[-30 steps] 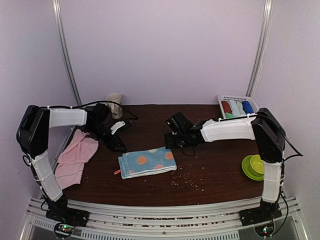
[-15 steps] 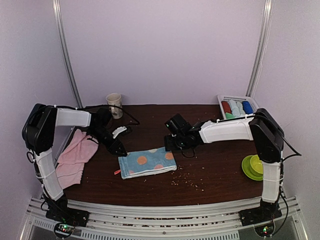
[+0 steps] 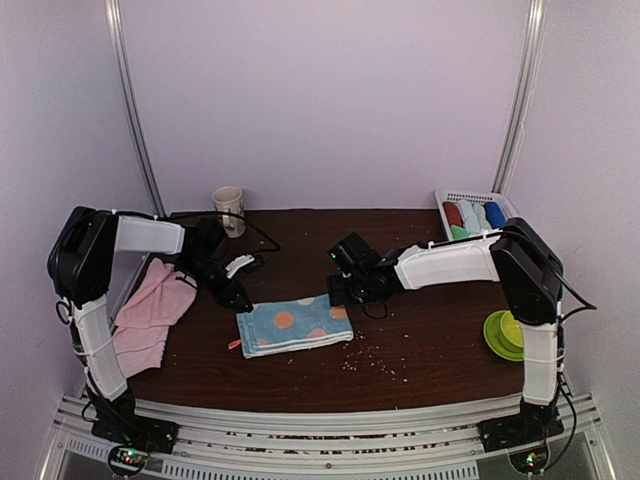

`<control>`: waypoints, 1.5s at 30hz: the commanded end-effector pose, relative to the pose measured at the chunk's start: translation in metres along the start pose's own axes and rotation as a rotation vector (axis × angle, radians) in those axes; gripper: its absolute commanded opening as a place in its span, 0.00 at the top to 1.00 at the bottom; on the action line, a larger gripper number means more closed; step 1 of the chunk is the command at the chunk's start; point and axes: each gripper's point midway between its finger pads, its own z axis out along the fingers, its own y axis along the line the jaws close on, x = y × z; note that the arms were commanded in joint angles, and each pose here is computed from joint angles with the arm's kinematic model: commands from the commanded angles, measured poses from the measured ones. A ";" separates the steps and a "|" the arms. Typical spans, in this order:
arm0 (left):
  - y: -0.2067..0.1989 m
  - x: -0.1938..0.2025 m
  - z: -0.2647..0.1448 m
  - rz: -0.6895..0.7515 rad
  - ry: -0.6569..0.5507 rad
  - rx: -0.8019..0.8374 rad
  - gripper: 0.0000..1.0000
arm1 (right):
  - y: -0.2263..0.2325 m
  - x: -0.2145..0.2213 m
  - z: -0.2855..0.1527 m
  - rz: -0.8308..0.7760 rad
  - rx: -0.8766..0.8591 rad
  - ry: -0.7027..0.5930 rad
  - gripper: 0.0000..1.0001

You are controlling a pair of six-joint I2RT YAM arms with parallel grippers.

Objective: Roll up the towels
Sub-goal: Smooth out the towel at the center of the board.

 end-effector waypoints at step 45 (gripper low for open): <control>0.006 0.018 -0.040 -0.041 0.094 -0.212 0.27 | -0.002 -0.011 0.006 -0.081 0.102 -0.057 0.20</control>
